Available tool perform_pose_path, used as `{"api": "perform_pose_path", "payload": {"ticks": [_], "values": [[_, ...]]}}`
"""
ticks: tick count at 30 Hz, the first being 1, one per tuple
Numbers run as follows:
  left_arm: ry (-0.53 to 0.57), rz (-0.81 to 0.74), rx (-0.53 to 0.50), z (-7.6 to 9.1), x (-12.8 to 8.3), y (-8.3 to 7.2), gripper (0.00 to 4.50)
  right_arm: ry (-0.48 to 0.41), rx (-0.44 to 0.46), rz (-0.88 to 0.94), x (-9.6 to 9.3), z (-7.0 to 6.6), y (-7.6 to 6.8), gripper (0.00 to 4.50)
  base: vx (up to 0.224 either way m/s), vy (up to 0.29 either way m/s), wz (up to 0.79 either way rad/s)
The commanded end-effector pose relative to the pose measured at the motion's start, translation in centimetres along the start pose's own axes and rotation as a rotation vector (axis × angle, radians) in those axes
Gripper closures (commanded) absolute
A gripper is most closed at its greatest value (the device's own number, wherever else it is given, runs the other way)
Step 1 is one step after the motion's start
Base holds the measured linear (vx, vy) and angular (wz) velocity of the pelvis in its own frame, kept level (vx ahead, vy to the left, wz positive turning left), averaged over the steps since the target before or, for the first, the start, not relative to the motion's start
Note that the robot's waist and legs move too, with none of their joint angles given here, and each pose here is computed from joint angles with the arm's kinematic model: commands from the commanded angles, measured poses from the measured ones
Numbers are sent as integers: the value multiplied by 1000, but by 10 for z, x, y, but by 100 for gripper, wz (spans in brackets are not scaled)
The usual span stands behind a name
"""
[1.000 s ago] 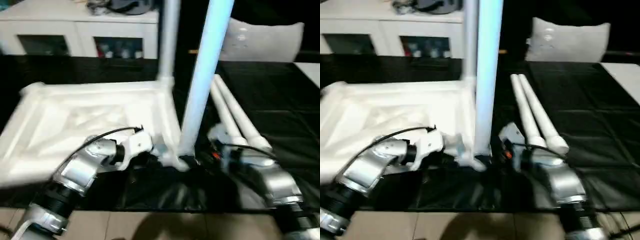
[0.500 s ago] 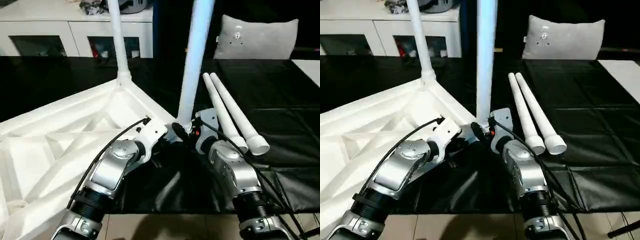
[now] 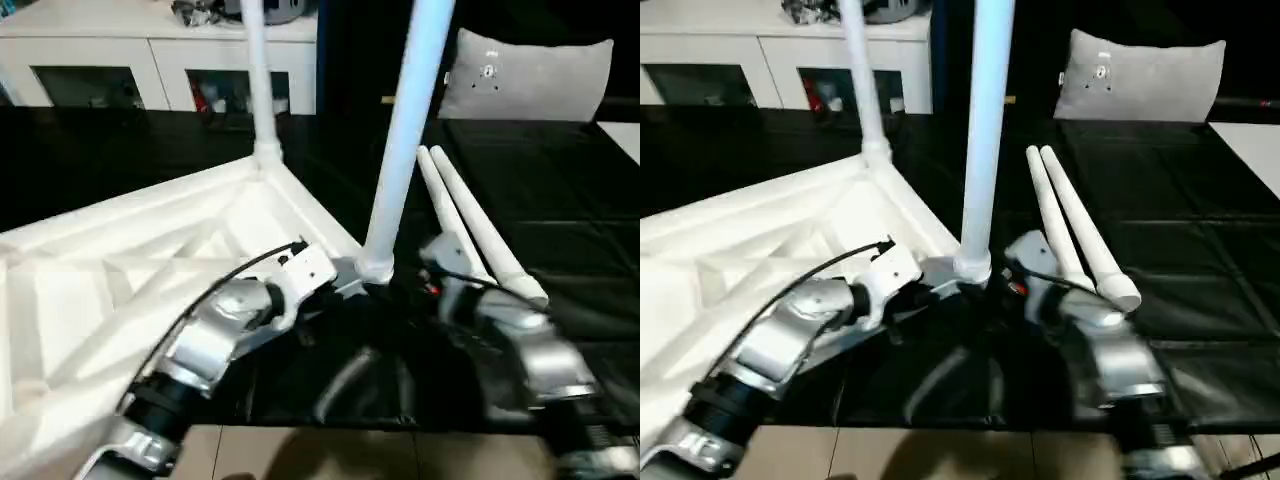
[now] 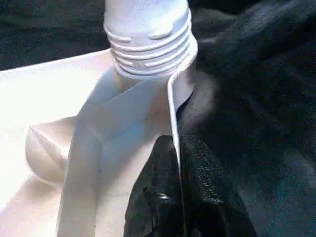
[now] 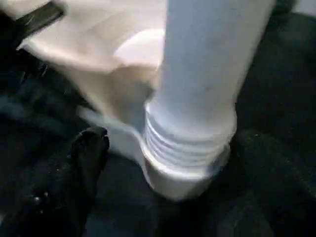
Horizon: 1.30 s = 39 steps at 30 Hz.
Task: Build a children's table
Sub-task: Rotate leg to tighten
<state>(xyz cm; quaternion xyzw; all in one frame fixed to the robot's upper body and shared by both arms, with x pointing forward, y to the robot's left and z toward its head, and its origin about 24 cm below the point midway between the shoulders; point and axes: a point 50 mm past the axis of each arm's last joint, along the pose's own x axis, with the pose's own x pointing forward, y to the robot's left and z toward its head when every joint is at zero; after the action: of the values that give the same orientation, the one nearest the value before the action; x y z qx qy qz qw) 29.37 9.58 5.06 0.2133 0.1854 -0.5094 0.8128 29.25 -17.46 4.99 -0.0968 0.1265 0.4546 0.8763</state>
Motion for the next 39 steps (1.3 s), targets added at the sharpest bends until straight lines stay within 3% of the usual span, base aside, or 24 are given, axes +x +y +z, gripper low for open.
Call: {"api": "perform_pose_path", "payload": {"ticks": [1,5,10,18,20,22,33,37,39], "values": [[-9,-129,87,2,0,-9,450,-2,-29,90,-5,6,1,5,0,0,0],[-4,-289,156,-3,-11,-16,450,58,-102,208,-13,8,1,5,0,0,0],[28,-387,208,-7,-19,-17,450,58,-107,309,-13,10,7,5,0,0,0],[33,-462,257,-6,-24,-14,450,56,-71,431,-9,9,19,81,0,0,0],[31,-473,259,-6,-24,-14,450,50,-66,441,-8,10,20,83,0,0,0],[32,-486,262,-6,-25,-15,450,40,-55,455,-7,10,22,115,0,0,0],[27,-467,237,-8,-24,-13,450,34,2,505,-6,8,28,180,0,0,0],[-23,-353,161,-4,-18,-10,450,-13,57,487,1,8,38,180,0,0,0],[-51,-261,104,0,-12,-8,450,-38,97,399,13,8,43,180,0,0,0]]}}
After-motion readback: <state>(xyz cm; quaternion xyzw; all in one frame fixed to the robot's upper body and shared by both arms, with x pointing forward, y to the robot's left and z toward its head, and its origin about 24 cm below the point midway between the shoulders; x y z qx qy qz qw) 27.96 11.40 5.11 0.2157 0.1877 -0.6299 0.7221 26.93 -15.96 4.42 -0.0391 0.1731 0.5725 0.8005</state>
